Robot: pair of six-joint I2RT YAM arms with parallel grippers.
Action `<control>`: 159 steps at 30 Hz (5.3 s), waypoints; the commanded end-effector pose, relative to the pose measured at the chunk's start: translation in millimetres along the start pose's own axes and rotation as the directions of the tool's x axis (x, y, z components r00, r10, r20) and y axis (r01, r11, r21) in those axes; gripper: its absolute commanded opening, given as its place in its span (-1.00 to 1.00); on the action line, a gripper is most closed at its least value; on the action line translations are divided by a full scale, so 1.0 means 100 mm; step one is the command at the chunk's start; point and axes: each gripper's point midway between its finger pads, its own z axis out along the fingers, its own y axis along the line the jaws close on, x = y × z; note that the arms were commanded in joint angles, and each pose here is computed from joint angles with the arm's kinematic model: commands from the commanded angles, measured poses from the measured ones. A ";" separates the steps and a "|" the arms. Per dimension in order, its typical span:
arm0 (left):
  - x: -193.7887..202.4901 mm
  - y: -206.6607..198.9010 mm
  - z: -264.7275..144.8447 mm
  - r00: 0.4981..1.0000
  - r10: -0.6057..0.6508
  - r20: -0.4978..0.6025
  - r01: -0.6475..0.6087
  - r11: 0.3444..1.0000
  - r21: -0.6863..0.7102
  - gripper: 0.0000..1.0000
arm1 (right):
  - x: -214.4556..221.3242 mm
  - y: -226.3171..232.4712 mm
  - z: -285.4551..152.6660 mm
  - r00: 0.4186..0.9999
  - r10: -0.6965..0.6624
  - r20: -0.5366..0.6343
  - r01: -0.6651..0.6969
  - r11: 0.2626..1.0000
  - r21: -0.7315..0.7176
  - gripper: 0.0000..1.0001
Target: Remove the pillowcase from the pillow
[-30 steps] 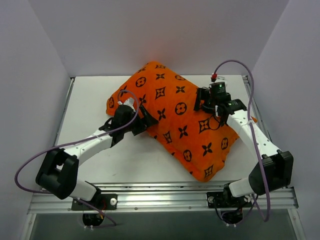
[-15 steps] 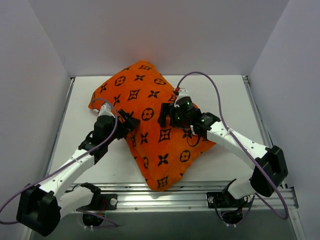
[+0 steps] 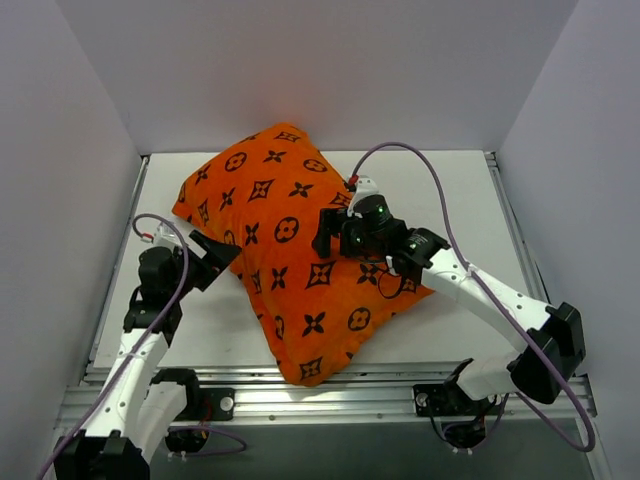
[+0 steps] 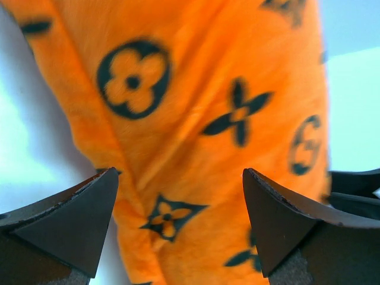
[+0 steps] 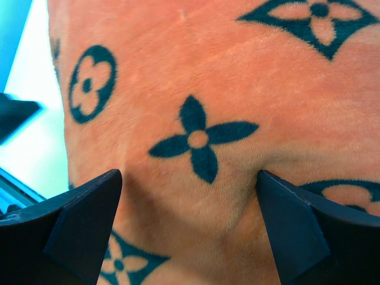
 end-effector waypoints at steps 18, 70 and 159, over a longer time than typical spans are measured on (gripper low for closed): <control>0.36 -0.24 0.76 0.987 -0.010 -0.162 0.051 0.968 0.248 0.88 | -0.24 0.15 -0.49 0.991 -0.092 0.098 0.099 0.993 -0.068 0.82; -0.55 -2.28 1.20 0.847 0.531 -0.022 -0.529 0.846 0.063 0.46 | -0.66 -0.53 -1.79 0.910 0.007 0.415 -0.089 0.980 0.177 0.89; 0.42 -1.89 0.84 0.209 0.971 -0.114 -0.931 0.162 -0.327 0.67 | -0.10 -1.22 -0.72 0.908 0.316 0.276 -0.354 0.930 0.102 0.78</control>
